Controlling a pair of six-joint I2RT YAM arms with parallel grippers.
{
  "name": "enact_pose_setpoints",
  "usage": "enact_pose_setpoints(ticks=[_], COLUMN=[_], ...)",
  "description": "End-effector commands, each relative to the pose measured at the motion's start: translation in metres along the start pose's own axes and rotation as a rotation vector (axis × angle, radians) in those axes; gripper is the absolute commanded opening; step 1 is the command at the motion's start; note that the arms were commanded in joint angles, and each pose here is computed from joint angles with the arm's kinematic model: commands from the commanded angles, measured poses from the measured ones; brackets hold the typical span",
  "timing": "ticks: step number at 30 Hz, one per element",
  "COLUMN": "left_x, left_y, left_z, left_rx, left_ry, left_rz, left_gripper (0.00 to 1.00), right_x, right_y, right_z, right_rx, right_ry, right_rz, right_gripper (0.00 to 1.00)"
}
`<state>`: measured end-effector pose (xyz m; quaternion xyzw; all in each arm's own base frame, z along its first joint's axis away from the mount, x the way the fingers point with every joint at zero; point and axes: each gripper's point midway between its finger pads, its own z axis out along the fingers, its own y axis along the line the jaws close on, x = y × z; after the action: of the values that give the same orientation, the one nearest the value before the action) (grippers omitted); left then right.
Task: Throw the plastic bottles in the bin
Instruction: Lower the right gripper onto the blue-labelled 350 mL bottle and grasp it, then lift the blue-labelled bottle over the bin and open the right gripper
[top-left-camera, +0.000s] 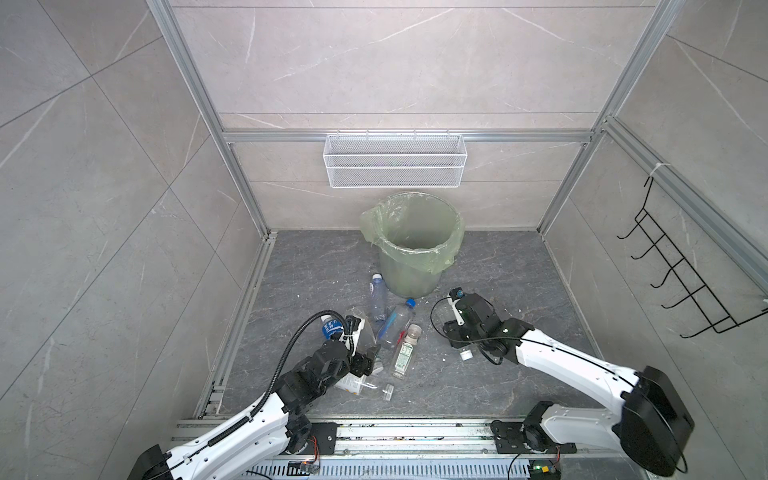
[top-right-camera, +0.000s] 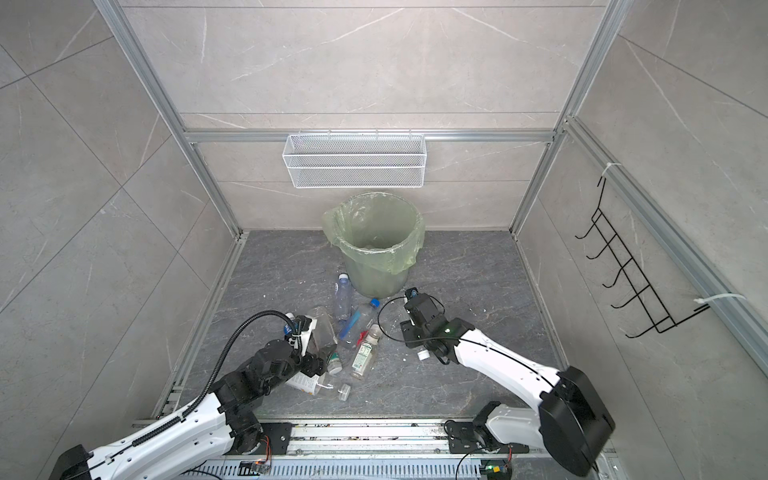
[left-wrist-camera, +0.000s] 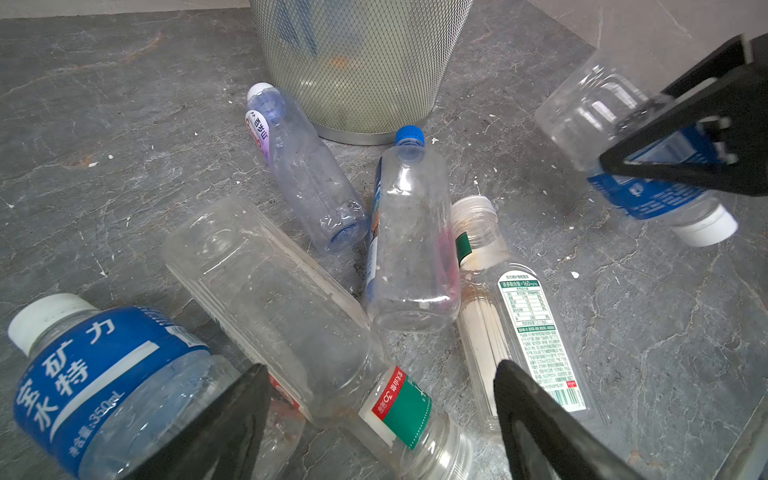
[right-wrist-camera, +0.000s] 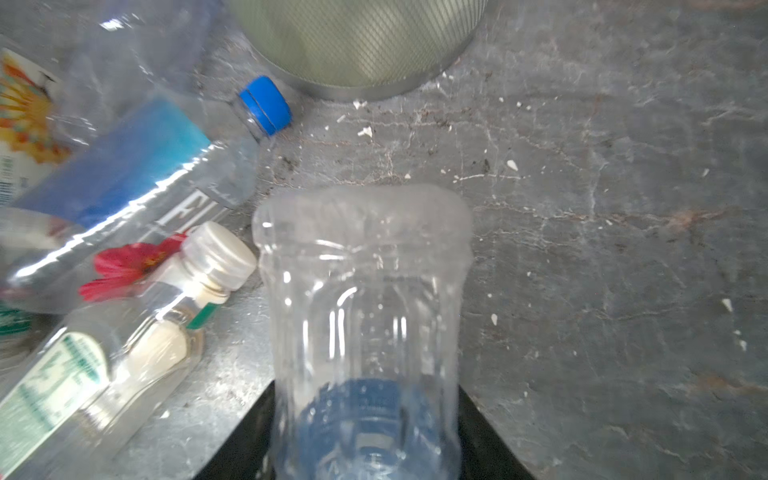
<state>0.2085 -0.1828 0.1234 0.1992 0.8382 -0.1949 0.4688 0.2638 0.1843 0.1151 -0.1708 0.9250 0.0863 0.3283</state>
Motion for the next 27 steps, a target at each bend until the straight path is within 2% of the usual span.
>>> enact_pose_setpoints(ticks=[1,7,13,17,21,25,27], left_x=[-0.009,-0.008,-0.008,-0.008,-0.009,-0.009,-0.009], left_y=[-0.001,-0.003,-0.004,-0.004,-0.002,-0.001,-0.001], left_z=[0.001,0.002,0.003,0.001,0.000,0.000,0.001], left_rx=[0.008,0.014,0.019,0.019,0.013,0.007,0.009], left_ry=[-0.028,-0.018,-0.012,-0.019,-0.027,-0.025,-0.025], left_rz=[-0.024,-0.022,-0.019,-0.022,-0.027,-0.028,-0.029], left_gripper=[0.86,0.86,0.86,0.86,0.86,0.86,0.86], right_x=[-0.005,-0.029,-0.090,-0.148,-0.209,-0.273,-0.317], right_y=[0.002,0.005,0.009,0.014,0.014,0.022,0.024], right_z=[-0.024,-0.077,-0.137,-0.185,-0.212,-0.206,-0.201], right_rx=[-0.014,-0.076,-0.084,-0.080,-0.010,-0.001,-0.011], right_ry=[-0.102,-0.286,-0.434,-0.561,-0.607,-0.613,-0.637], right_rz=[0.020,0.003,-0.036,-0.044,-0.032,-0.017,0.003], right_gripper=[0.50,0.49,0.49,0.48,0.48,0.48,0.48])
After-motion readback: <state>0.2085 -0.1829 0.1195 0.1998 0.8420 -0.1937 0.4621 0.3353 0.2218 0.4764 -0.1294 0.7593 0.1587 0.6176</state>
